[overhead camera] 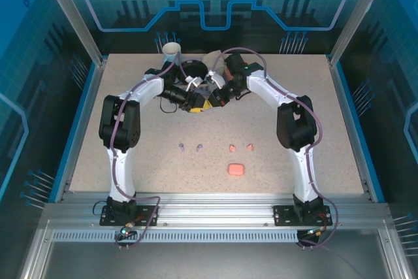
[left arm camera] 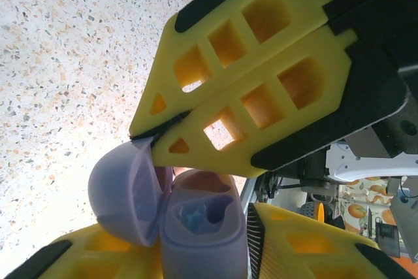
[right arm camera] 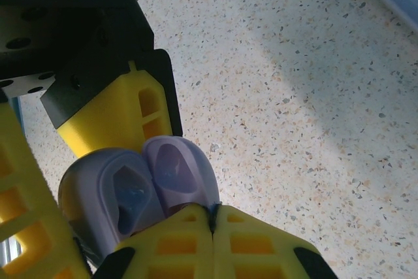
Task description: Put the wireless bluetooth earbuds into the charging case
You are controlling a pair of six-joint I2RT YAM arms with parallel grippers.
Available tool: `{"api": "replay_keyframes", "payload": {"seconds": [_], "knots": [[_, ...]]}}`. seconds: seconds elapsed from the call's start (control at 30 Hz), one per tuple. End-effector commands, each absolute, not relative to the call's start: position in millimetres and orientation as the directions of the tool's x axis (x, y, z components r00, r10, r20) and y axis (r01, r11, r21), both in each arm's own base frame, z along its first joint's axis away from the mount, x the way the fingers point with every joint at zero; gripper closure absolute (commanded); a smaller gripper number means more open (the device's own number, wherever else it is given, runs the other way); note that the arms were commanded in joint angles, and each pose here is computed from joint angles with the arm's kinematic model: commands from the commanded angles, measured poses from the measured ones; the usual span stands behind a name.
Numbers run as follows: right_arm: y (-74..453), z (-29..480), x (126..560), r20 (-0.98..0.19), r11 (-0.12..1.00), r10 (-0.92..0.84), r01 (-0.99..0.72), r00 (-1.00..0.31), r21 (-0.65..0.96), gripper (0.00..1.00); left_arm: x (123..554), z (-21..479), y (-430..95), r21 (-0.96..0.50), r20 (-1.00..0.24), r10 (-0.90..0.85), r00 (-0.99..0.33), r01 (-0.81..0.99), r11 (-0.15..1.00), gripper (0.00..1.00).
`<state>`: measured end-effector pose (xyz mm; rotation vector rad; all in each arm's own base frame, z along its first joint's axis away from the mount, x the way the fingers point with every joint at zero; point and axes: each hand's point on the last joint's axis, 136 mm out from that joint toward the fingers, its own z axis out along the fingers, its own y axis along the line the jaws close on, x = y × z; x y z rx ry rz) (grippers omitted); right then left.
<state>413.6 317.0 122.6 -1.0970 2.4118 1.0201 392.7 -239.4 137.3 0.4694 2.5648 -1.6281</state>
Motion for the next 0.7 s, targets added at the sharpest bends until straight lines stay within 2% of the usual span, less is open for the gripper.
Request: {"api": "replay_keyframes", "payload": {"seconds": [0.0, 0.37, 0.47, 0.67], "knots": [[321.4, 139.7, 408.1, -0.552, 0.421, -0.536, -0.769, -0.638, 0.48, 1.0, 395.8, 141.9, -243.9, -0.883, -0.236, 0.227, -0.945, 0.306, 0.356, 0.65], [322.6, 142.4, 409.5, -0.559, 0.424, -0.531, -0.77, -0.637, 0.476, 1.0, 395.8, 137.4, -248.6, -0.885, -0.229, 0.23, -0.946, 0.301, 0.355, 0.74], [323.3, 144.3, 409.5, -0.564, 0.421, -0.53, -0.774, -0.633, 0.474, 1.0, 395.6, 136.7, -250.0, -0.886, -0.228, 0.232, -0.946, 0.3, 0.354, 0.69], [322.8, 144.8, 410.8, -0.566, 0.424, -0.529, -0.775, -0.632, 0.469, 1.0, 397.2, 136.6, -251.6, -0.884, -0.232, 0.232, -0.945, 0.304, 0.355, 0.67]]}}
